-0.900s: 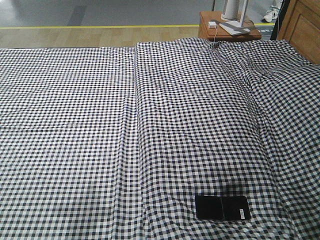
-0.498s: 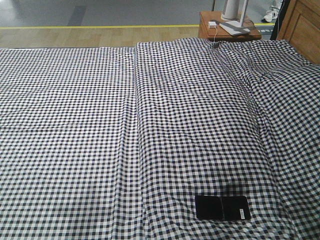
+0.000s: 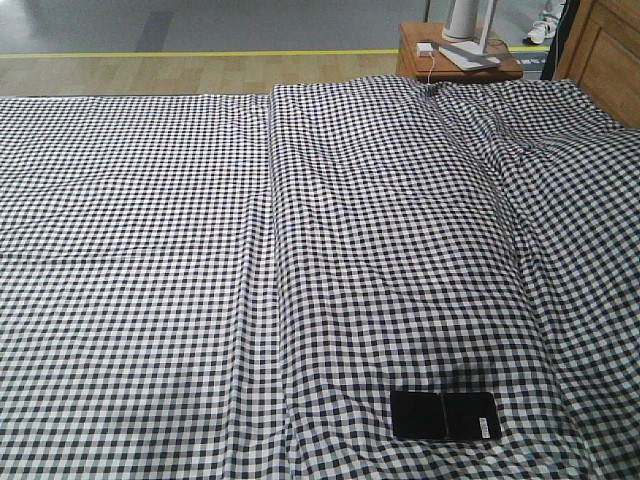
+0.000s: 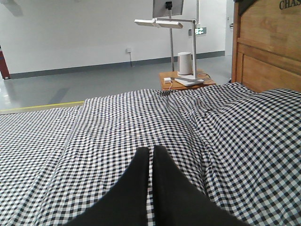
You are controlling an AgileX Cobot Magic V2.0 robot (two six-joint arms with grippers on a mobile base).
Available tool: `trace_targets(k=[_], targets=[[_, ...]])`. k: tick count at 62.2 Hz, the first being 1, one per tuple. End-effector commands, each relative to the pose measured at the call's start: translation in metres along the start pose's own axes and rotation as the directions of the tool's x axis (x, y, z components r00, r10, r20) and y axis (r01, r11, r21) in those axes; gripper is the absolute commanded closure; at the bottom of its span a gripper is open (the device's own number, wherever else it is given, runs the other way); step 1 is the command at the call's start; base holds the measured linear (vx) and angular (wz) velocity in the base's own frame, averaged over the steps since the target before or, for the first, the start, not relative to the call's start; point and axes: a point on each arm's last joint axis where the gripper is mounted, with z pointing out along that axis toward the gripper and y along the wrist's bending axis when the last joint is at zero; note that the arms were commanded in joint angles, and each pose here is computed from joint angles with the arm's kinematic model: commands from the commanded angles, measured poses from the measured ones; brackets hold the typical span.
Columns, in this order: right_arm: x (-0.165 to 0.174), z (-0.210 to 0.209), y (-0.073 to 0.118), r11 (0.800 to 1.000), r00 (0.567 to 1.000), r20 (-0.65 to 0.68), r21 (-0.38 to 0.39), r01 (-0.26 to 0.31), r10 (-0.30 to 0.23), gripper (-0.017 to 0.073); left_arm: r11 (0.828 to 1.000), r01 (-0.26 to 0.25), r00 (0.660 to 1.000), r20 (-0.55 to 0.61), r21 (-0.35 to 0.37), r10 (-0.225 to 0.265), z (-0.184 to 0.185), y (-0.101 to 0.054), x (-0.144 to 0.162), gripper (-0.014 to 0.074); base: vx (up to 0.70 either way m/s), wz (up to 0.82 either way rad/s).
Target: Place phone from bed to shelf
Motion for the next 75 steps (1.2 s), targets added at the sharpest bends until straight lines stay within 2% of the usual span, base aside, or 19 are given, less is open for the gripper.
trace_targets(k=[1, 21, 30, 40, 46, 52, 64, 67, 75], targets=[[-0.005, -0.001, 0.0, 1.0, 0.997, 0.08, -0.001, 0.011, -0.011, 0.0564, 1.0, 0.019, 0.994, 0.106, -0.003, -0.019, -0.002, 0.001, -0.015, 0.0592, 0.0, 0.0], [-0.006, -0.001, 0.0, 1.0, 0.996, 0.089, -0.002, 0.011, -0.011, 0.0564, 1.0, 0.019, 0.994, 0.106, -0.003, -0.019, -0.002, 0.001, -0.015, 0.0592, 0.0, 0.0], [-0.011, -0.002, 0.001, 1.0, 0.988, 0.153, -0.01, 0.012, -0.01, 0.0564, 1.0, 0.019, 0.994, 0.106, -0.003, -0.019, -0.002, 0.001, -0.015, 0.0592, 0.0, 0.0], [-0.028, -0.006, 0.003, 0.999, 0.945, 0.326, -0.03, 0.017, -0.006, 0.0564, 1.0, 0.019, 0.994, 0.106, -0.003, -0.019, -0.002, 0.001, -0.015, 0.0592, 0.0, 0.0], [-0.041, -0.011, 0.005, 0.999, 0.888, 0.46, -0.043, 0.028, -0.005, 0.0564, 1.0, 0.019, 0.994, 0.106, -0.003, -0.019, -0.002, 0.001, -0.015, 0.0592, 0.0, 0.0], [-0.061, -0.019, 0.006, 0.998, 0.831, 0.557, -0.053, 0.026, 0.008, 0.0564, 1.0, 0.019, 0.994, 0.106, -0.003, -0.019, -0.002, 0.001, -0.015, 0.0592, 0.0, 0.0], [-0.121, -0.039, 0.011, 0.998, 0.748, 0.664, -0.042, 0.054, -0.013, 0.0564, 1.0, 0.019, 0.994, 0.106, -0.003, -0.019, -0.002, 0.001, -0.015, 0.0592, 0.0, 0.0], [-0.135, -0.04, 0.012, 0.998, 0.746, 0.666, -0.041, 0.054, -0.013, 0.0564, 1.0, 0.019, 0.994, 0.106, -0.003, -0.019, -0.002, 0.001, -0.015, 0.0592, 0.0, 0.0], [-0.175, -0.037, 0.016, 0.998, 0.775, 0.632, -0.036, 0.051, -0.016, 0.0564, 1.0, 0.019, 0.994, 0.106, -0.003, -0.019, -0.002, 0.001, -0.015, 0.0592, 0.0, 0.0]])
